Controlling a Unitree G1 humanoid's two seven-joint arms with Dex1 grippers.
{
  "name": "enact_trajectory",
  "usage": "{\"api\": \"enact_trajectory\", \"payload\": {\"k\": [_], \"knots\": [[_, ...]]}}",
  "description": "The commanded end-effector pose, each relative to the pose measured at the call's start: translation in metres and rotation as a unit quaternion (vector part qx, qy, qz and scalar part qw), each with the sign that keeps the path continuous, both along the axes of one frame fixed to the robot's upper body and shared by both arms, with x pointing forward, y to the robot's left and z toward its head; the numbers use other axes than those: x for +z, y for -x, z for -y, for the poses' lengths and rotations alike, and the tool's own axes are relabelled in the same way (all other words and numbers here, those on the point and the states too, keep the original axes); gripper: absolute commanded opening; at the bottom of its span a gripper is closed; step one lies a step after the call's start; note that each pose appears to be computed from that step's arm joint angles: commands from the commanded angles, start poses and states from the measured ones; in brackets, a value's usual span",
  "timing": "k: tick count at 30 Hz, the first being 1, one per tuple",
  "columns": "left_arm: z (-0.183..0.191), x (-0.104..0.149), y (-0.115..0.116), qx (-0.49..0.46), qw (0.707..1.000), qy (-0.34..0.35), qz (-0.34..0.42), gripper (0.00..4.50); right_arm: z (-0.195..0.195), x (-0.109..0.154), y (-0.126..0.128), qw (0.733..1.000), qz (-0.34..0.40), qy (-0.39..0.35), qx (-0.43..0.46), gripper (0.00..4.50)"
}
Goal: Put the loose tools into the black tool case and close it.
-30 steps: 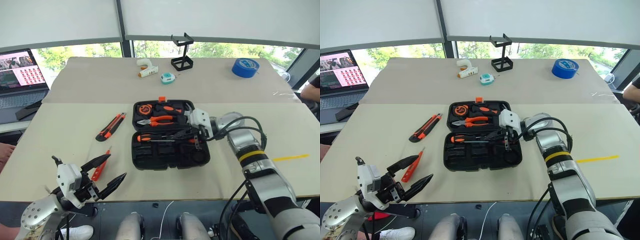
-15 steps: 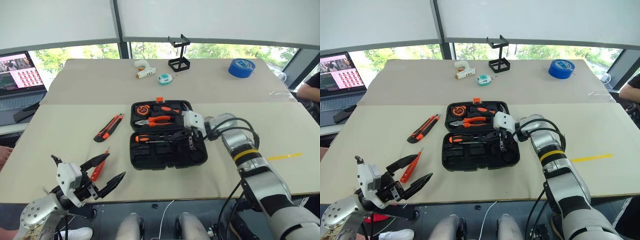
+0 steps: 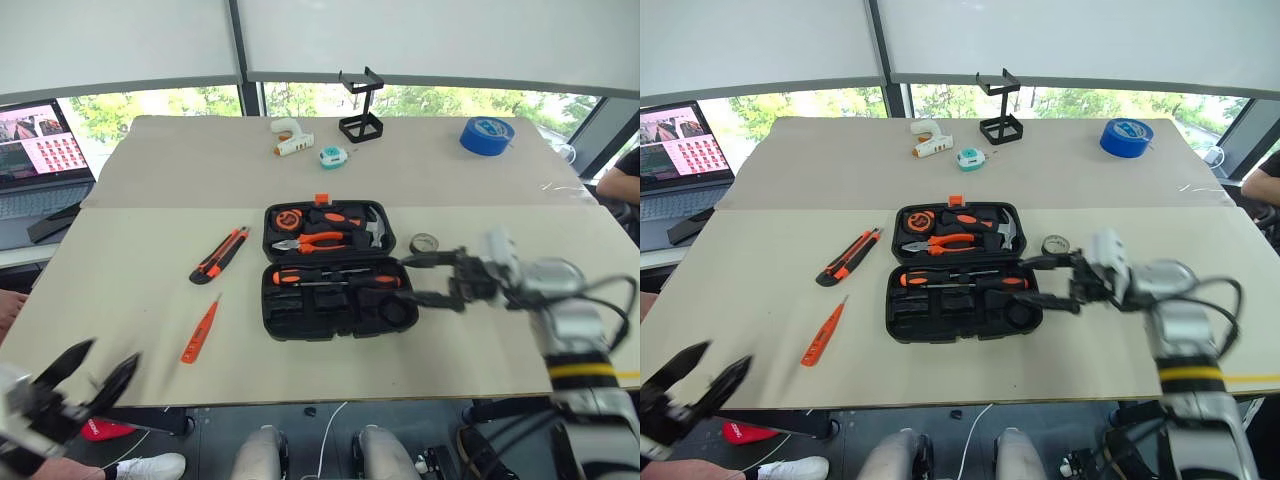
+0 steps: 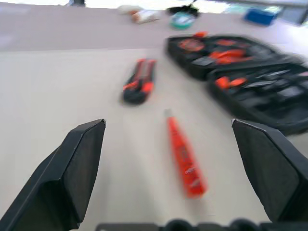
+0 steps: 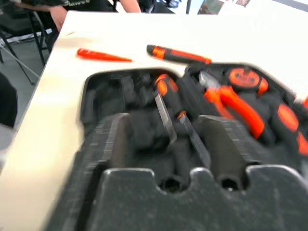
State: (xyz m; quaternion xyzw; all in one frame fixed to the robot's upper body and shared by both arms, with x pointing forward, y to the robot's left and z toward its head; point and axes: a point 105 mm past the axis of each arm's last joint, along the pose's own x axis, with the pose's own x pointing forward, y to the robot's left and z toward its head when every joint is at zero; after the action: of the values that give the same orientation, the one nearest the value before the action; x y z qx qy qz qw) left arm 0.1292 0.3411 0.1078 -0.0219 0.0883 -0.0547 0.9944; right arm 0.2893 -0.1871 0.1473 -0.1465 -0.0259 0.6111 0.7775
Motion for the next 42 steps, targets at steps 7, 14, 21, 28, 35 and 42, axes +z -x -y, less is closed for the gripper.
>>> {"api": "enact_trajectory", "payload": {"k": [7,14,21,28,35,42], "knots": [[-0.035,0.000,0.023,0.057,0.997,-0.007,-0.042,4.50,0.025,0.007,0.030,0.998,0.029,-0.052,-0.038,4.36],[0.013,0.026,-0.026,-0.036,0.997,0.050,-0.044,4.50,0.012,0.015,0.036,0.996,0.046,-0.079,-0.017,4.36],[0.065,0.029,-0.089,-0.057,0.990,-0.005,-0.128,4.50,-0.015,0.035,0.039,0.990,0.065,-0.126,0.003,4.36],[0.088,0.002,-0.107,-0.062,0.983,-0.026,-0.173,4.50,-0.019,0.035,0.037,0.990,0.067,-0.123,-0.001,4.36],[0.116,-0.026,-0.113,-0.105,0.970,-0.020,-0.219,3.98,-0.021,0.035,0.039,0.989,0.066,-0.129,-0.005,4.50],[0.124,-0.036,-0.103,-0.126,0.963,-0.011,-0.240,1.52,-0.022,0.034,0.042,0.990,0.065,-0.127,-0.007,4.50]]}}
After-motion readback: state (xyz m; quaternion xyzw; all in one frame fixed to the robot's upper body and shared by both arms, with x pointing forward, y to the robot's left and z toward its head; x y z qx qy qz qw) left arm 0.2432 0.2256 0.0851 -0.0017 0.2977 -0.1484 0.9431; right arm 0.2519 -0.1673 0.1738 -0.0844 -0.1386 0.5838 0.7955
